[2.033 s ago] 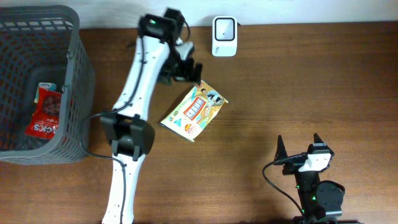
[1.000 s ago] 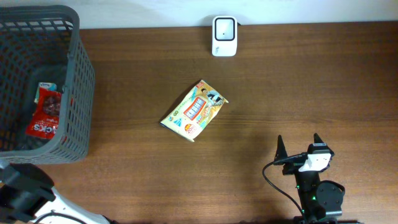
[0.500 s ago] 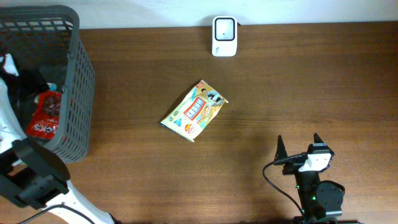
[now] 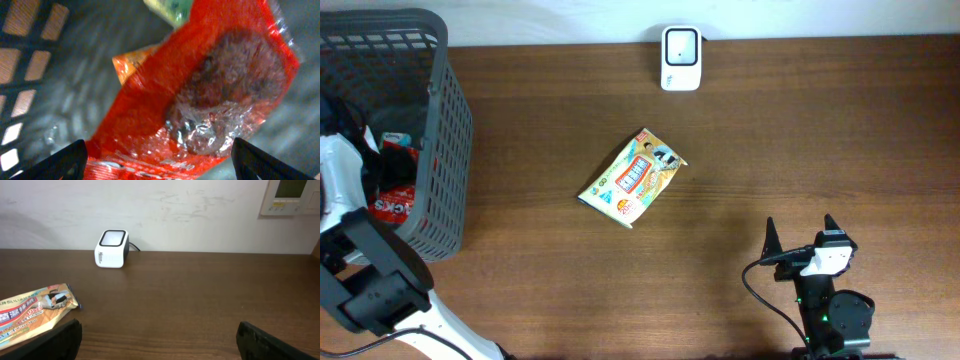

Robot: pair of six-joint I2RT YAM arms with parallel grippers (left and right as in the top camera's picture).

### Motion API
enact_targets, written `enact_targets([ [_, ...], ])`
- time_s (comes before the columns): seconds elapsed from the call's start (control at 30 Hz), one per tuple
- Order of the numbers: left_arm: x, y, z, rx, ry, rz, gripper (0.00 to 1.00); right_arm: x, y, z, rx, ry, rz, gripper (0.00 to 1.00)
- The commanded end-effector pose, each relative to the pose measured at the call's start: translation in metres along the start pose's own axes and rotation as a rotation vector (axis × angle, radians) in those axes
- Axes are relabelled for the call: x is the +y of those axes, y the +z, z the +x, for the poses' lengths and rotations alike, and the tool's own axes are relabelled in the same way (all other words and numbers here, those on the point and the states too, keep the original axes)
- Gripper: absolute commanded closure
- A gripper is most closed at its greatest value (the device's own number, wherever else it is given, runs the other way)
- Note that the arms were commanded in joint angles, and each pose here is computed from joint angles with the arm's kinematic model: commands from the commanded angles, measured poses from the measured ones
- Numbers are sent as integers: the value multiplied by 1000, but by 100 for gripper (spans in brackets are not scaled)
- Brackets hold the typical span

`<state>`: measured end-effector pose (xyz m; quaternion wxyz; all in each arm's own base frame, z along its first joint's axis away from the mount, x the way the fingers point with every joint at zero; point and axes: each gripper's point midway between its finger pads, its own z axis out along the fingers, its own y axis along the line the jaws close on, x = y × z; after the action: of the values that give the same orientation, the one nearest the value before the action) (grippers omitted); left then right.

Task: Scan the item barcode
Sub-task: 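Return left gripper into the basket and grasp the red candy bag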

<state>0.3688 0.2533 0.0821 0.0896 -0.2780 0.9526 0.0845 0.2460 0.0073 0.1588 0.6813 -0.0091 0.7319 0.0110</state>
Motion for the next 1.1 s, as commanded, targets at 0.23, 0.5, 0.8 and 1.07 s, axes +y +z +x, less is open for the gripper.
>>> enact_targets([
  [0.23,2,2,1,-5,-9,-15,100,0,0,4,9,10,2,2],
  [0.5,3,-61,-34,-123,-22,22,100,0,0,4,9,10,2,2],
  [0.8,-1,-35,-20,-63,-15,28,0,0,0,4,10,10,2,2],
  [1.07,-8,18,5,84,0,33,1,0,0,4,10,10,2,2],
])
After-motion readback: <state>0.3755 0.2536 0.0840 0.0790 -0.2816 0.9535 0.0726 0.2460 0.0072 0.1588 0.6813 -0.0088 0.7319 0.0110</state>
